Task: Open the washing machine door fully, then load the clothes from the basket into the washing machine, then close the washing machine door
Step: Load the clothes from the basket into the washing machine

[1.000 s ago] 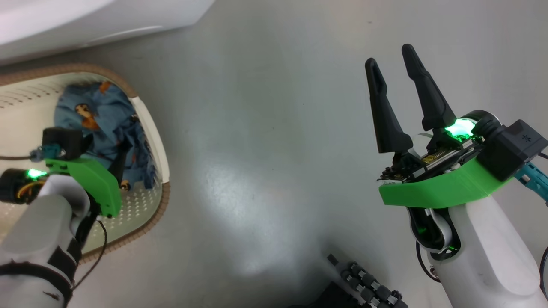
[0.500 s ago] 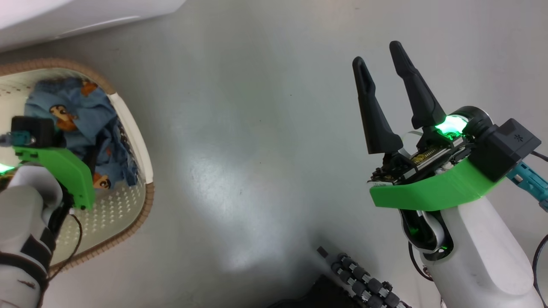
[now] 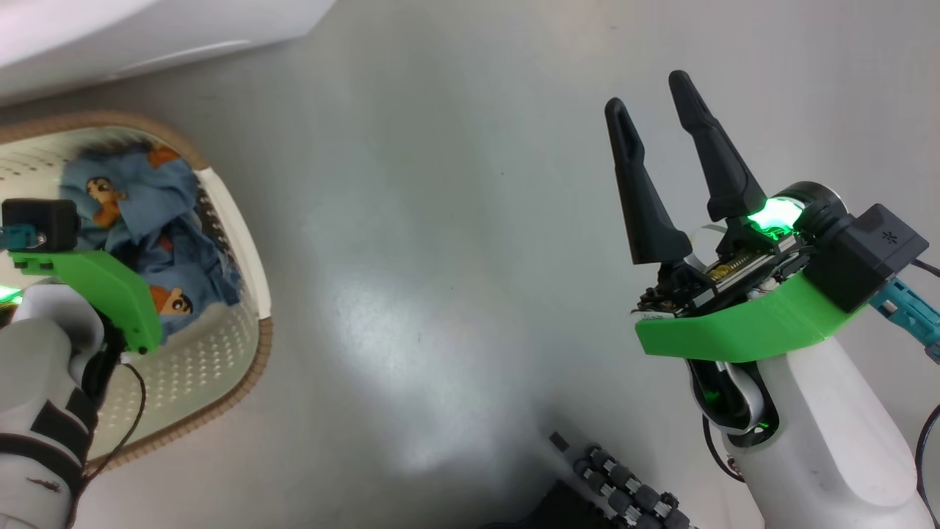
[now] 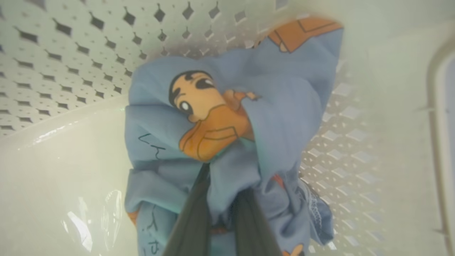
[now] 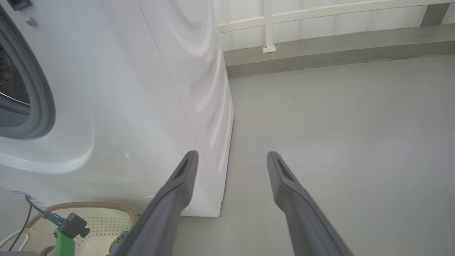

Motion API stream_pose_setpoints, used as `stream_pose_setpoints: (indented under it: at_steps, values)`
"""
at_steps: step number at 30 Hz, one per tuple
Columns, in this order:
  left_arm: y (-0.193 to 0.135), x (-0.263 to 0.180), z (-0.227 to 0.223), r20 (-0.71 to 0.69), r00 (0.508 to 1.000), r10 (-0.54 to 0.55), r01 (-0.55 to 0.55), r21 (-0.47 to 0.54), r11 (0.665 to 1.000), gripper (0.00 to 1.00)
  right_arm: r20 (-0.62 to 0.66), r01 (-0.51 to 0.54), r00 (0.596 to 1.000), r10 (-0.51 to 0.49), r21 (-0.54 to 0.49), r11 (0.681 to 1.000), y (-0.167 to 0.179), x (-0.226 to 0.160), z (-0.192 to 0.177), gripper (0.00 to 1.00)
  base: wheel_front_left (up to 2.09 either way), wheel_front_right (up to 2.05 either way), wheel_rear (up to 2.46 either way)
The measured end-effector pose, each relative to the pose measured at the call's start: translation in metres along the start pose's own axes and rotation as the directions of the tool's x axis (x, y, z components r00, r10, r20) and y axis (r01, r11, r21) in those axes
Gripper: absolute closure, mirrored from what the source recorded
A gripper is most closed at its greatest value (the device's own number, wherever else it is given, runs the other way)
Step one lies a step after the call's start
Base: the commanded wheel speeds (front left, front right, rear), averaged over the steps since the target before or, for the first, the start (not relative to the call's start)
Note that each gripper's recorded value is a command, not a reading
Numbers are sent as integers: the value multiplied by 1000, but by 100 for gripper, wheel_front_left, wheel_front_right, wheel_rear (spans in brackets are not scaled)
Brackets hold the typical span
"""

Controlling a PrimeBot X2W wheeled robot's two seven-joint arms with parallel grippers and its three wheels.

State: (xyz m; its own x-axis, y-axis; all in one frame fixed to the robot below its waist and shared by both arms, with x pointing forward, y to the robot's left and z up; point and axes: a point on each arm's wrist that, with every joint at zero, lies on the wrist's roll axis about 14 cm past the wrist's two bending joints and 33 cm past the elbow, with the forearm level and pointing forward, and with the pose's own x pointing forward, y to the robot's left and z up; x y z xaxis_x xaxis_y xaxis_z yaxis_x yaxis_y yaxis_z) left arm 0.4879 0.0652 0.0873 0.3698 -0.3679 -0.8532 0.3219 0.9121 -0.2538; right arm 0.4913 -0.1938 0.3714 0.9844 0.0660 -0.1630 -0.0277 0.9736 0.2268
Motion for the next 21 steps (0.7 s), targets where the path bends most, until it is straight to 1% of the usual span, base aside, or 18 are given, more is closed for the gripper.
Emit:
stream_pose_setpoints:
  at_steps: [5,6,10,16,21]
  values:
    - [-2,-13,18,83,996,9,-5,-45,999,100,28,-18,999,18,0,1000,5,1,11,0,0,0,0]
    - [-5,-20,27,121,993,9,-2,-58,998,100,37,-27,999,28,-5,1000,7,0,17,0,0,0,0]
    - [-8,-37,33,164,986,9,0,-53,999,100,60,-45,997,45,-9,999,12,-1,28,0,0,0,0]
    - [-14,-67,47,248,969,11,7,-72,997,100,101,-77,992,79,-23,997,20,-5,49,0,0,0,0]
    - [-16,-97,57,307,952,20,7,-87,996,100,116,-81,990,83,-20,997,23,-18,60,0,0,0,0]
